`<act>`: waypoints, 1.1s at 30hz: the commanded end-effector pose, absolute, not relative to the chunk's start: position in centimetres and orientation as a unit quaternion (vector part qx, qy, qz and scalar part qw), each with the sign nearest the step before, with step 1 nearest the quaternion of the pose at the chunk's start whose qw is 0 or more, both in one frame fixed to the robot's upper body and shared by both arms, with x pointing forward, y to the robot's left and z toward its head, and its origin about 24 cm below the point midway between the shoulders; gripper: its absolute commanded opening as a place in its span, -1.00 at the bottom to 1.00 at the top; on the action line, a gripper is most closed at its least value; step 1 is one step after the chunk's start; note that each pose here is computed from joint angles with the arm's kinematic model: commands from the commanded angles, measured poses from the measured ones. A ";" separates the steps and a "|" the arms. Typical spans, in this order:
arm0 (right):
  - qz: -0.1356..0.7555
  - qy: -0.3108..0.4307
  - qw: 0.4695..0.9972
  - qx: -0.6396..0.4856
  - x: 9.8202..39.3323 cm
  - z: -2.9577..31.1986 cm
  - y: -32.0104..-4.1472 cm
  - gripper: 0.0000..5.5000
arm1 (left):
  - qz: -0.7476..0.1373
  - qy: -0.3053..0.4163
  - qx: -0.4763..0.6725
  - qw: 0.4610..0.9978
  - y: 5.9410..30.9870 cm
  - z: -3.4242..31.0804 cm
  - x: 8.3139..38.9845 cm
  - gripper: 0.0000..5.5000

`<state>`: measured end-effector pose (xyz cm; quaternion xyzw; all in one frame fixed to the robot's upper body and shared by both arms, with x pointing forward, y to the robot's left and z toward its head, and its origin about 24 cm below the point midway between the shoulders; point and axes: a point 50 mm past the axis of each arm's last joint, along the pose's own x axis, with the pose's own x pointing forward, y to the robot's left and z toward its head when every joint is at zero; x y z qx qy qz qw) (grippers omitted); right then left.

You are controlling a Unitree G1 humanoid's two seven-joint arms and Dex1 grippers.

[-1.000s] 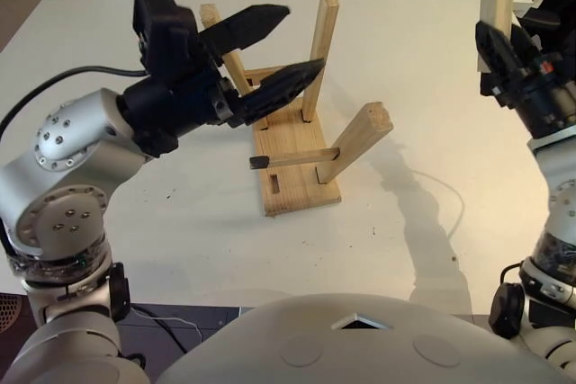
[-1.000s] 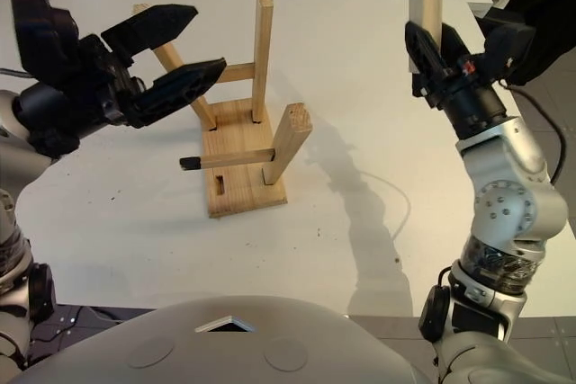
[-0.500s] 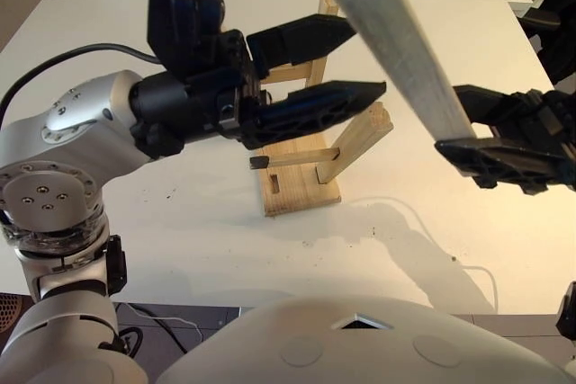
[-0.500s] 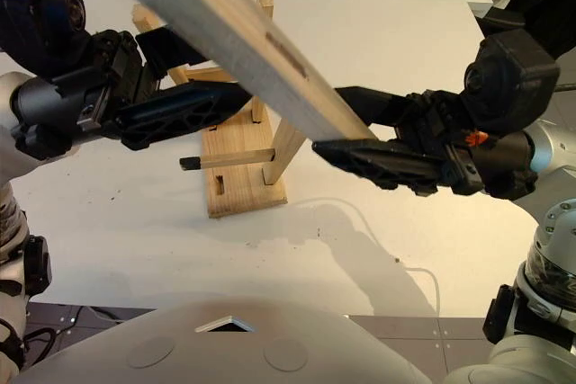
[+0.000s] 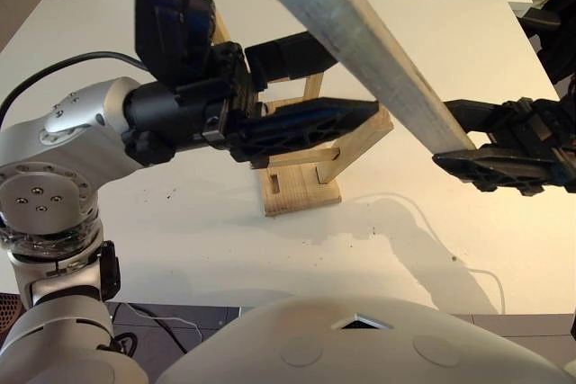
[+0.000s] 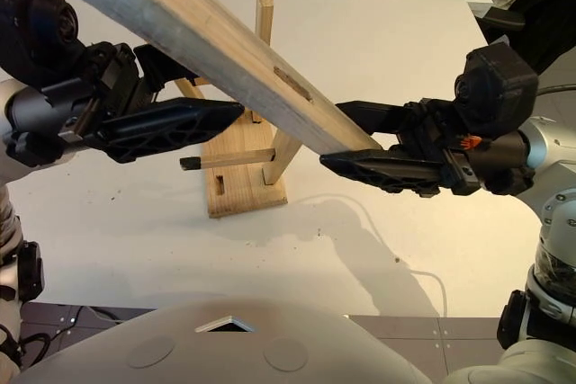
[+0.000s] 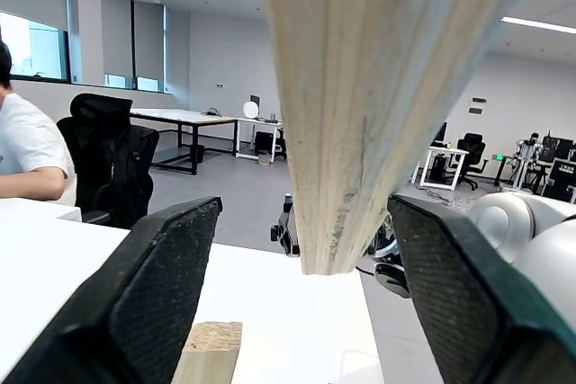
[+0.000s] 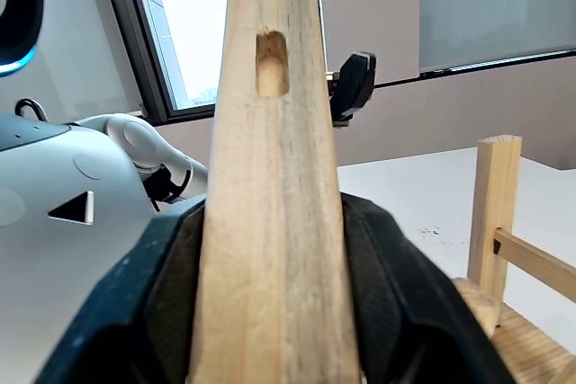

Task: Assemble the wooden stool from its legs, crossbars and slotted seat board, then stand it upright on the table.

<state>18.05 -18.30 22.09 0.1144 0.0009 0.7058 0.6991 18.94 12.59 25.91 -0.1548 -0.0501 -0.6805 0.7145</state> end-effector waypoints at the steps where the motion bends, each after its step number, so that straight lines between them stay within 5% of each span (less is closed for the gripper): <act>1: 0.709 -0.002 0.698 0.104 18.4 22.0 -17.5 -0.26 | -0.689 -0.057 -0.140 0.708 12.5 26.2 18.6 0.25; 17: 0.728 0.012 0.682 0.062 18.8 21.7 -16.2 -0.26 | -0.691 -0.046 -0.129 0.710 12.3 25.4 18.8 0.25; 26: 0.720 0.006 0.692 0.045 18.9 21.7 -16.3 -0.26 | -0.692 -0.045 -0.113 0.712 12.3 24.8 18.7 -0.25; 33: 0.718 0.012 0.695 0.033 18.8 21.4 -16.2 -0.26 | -0.688 -0.036 -0.098 0.718 12.1 24.1 18.9 -0.26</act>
